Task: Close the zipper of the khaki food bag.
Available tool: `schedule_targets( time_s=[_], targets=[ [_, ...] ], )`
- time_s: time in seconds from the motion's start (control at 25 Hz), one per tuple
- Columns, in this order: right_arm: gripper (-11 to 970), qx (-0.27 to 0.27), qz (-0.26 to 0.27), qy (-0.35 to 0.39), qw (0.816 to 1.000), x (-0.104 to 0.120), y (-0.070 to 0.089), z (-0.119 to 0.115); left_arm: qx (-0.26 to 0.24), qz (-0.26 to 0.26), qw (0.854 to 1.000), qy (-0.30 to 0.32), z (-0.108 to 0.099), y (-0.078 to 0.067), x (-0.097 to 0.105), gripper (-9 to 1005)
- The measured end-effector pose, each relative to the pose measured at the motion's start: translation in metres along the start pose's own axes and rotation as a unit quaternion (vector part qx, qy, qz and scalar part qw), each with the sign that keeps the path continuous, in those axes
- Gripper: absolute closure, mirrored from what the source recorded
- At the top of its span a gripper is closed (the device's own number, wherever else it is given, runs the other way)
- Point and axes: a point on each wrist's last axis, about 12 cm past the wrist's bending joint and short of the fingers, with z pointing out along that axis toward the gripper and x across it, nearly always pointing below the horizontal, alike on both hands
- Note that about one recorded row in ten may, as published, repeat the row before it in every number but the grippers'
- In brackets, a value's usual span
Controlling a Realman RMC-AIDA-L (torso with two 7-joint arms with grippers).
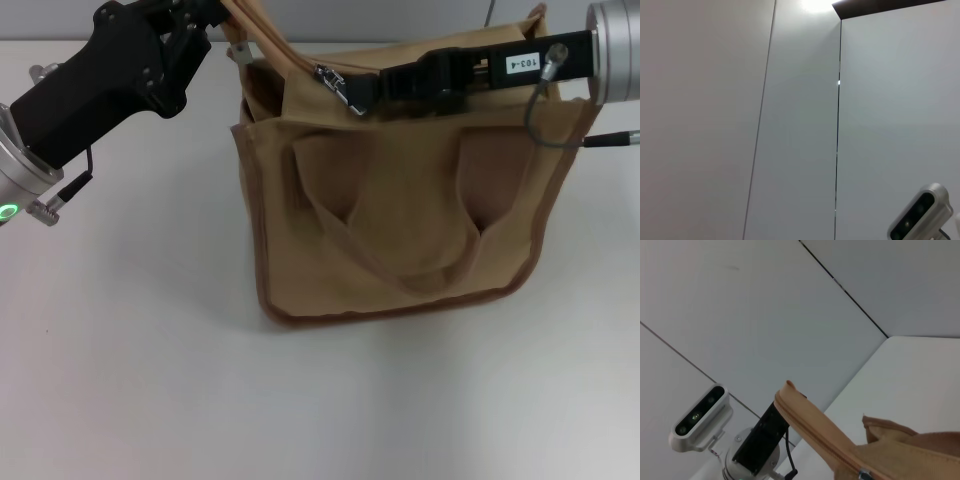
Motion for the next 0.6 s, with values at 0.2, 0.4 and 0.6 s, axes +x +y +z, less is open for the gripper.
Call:
schedule_targets(
  time_s=[0.2, 0.4, 0.6],
  targets=[
    [959, 0.004, 0.003, -0.004, 1.000, 0.005, -0.002, -0.006, -0.005, 0.001, 1.000, -0.001, -0.001, 0.001, 0.000, 981],
    [960, 0.002, 0.005, -0.012, 1.000, 0.009, -0.002, -0.013, -0.010, 0.000, 1.000, 0.000, -0.003, 0.001, 0.000, 981],
    [960, -0.003, 0.001, -0.021, 1.000, 0.009, 0.000, -0.019, -0.010, -0.001, 1.000, 0.000, -0.003, 0.001, 0.000, 981]
  ],
)
